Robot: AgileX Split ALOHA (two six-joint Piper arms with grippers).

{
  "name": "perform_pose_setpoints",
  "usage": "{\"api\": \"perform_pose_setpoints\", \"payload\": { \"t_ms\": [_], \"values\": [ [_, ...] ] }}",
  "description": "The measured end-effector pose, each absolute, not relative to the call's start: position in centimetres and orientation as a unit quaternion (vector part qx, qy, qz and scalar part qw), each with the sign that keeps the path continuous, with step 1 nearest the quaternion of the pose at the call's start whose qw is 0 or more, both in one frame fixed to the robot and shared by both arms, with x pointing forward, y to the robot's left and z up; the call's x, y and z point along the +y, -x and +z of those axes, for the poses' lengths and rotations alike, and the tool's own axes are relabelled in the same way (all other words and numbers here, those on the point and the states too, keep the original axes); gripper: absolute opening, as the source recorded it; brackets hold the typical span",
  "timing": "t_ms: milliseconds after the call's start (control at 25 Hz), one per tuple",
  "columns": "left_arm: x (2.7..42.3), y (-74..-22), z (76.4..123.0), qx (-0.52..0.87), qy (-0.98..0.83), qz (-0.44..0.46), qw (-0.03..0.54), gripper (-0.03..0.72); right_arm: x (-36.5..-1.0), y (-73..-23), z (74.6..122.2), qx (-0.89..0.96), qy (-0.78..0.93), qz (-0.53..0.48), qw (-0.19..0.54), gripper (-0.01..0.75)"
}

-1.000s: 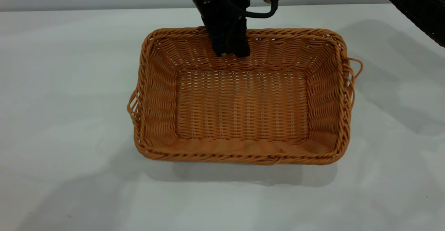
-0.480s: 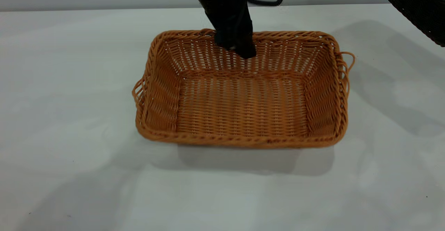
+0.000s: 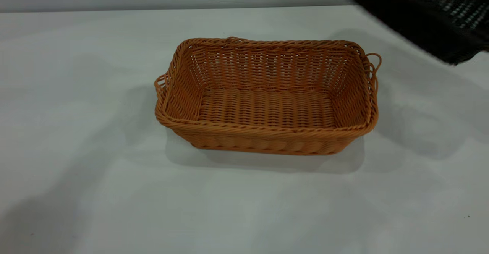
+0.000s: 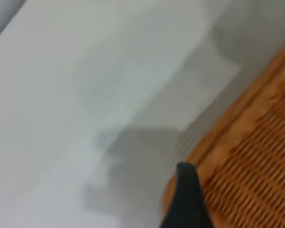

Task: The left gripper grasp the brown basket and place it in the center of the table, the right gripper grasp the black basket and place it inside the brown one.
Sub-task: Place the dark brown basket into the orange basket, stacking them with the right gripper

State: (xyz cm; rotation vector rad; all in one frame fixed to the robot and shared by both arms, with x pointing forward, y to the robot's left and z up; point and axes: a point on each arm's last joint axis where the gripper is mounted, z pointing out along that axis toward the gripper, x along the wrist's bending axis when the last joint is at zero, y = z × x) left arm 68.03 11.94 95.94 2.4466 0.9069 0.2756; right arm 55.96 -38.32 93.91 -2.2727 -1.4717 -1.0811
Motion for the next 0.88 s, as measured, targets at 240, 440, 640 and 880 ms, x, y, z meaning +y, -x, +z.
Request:
{"api": "perform_pose_setpoints", "payload": {
  "t_ms": [240,440,640,880],
  "values": [
    [20.2,-69.6,97.8,0.439,-0.858,0.100,0.248,0.498,-32.7,-58.5,96.1,-0.604,0.736,-0.278,0.125,0.082],
    [23.8,-70.0,97.6,0.472,-0.844,0.093,0.237,0.498,-27.6,-59.7,98.0,-0.662,0.700,-0.231,0.132,0.082],
    [24.1,-69.9,97.6,0.475,-0.843,0.090,0.235,0.498,-23.0,-60.5,97.1,-0.704,0.662,-0.197,0.166,0.082],
    [24.1,-69.9,97.6,0.475,-0.844,0.089,0.234,0.498,-20.7,-61.0,94.2,-0.715,0.651,-0.167,0.195,0.082]
  ]
}}
